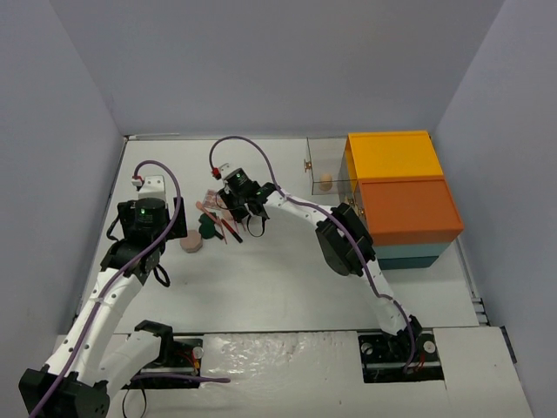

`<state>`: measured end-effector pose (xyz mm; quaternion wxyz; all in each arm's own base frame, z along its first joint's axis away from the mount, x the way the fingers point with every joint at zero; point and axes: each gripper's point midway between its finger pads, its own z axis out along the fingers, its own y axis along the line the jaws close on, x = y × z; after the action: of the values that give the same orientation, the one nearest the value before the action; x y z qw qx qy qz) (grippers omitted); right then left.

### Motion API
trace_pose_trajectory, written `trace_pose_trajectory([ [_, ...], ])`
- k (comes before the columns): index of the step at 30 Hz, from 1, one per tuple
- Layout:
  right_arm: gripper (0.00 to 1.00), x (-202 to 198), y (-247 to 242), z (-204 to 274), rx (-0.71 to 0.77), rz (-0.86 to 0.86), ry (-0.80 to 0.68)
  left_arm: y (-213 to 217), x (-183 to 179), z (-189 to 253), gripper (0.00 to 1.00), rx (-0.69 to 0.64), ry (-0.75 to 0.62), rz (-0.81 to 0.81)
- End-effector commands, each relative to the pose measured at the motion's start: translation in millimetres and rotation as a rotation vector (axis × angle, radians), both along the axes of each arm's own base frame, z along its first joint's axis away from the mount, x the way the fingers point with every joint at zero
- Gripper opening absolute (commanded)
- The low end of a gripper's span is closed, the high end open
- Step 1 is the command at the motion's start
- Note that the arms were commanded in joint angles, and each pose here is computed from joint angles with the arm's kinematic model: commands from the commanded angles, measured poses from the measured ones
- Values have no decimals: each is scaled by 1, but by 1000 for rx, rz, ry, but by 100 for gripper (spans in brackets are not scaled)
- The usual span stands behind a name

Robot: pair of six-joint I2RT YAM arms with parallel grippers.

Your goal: Organize the makeup

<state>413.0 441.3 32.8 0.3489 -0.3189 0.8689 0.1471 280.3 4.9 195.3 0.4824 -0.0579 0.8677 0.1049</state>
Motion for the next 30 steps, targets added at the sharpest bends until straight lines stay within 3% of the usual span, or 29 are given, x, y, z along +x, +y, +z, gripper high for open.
trace_pose_trajectory([
  [1,13,8,21,58,111,43,-112,-5,11,18,97,-18,-72,-10],
  [7,0,6,26,100,168,76,-164,-5,11,20,97,-20,-77,-12],
  [15,0,-7,-3,218,264,39,-324,-4,10,20,97,-17,-77,-9],
  [22,0,-1,-130,288,139,-275,-501,-7,11,20,97,-22,-75,-19],
  [27,0,5,-233,298,95,-511,-486,-8,12,21,97,-27,-76,-25],
  [30,0,6,-270,291,95,-566,-454,-9,12,19,97,-29,-72,-28],
])
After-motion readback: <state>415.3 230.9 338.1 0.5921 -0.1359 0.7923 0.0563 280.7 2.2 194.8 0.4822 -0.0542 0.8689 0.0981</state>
